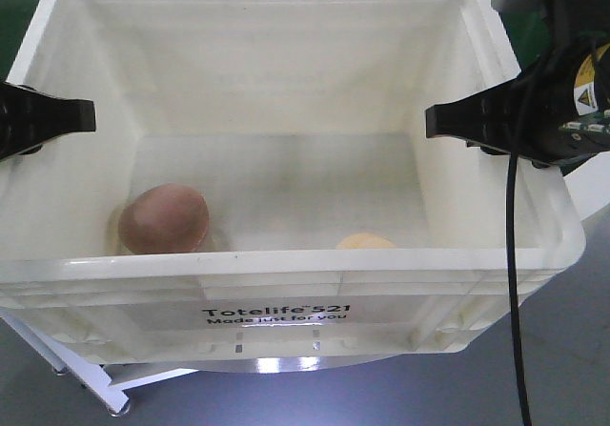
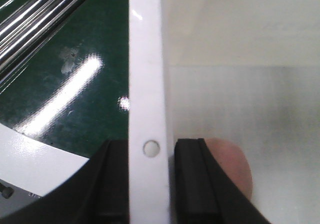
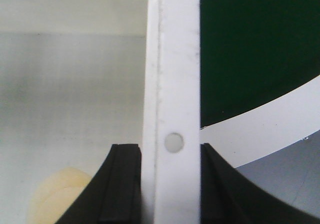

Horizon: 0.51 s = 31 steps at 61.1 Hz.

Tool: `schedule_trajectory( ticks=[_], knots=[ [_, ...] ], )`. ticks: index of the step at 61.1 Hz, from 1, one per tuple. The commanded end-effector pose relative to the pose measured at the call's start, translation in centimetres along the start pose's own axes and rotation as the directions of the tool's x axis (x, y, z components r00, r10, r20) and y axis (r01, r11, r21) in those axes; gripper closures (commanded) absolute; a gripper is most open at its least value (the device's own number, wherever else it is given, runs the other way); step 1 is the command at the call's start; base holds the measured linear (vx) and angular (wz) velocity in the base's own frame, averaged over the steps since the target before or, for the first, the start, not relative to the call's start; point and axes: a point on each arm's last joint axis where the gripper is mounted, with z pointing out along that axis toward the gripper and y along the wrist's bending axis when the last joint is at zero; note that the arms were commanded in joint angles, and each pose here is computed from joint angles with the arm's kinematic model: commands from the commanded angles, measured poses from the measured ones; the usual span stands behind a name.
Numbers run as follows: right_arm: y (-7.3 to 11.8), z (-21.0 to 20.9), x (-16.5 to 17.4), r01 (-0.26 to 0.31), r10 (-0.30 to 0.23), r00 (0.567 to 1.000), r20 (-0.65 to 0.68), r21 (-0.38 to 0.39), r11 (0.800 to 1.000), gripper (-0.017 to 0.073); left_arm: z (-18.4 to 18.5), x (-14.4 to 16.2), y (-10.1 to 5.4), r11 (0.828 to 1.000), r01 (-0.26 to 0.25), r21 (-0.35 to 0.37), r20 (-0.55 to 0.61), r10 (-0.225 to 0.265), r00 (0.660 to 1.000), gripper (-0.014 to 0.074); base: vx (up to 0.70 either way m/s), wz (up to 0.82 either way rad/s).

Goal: Place moving items into box and shelve
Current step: 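Lift the tote off the conveyor with both grippers, then hold the tote with both grippers while the base drives away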

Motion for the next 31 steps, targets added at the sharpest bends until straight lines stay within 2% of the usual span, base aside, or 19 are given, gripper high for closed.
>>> schedule_trajectory(
  ticks=[1,31],
  knots=[
    [-0.68,-2.2,-1.74,0.004,-0.001,0.984,0.178,-0.019,1.0,0.0474,-1.76,-2.0,0.11,0.999,-0.026,0.038,0.177,0.019,0.984,0.0498,0.0,0.0],
    [-0.82,-2.17,-1.53,0.001,0.0,0.988,0.155,-0.004,1.0,0.0474,-1.75,-1.96,0.14,0.999,-0.025,0.034,0.173,0.019,0.985,0.0498,0.0,0.0]
  ],
)
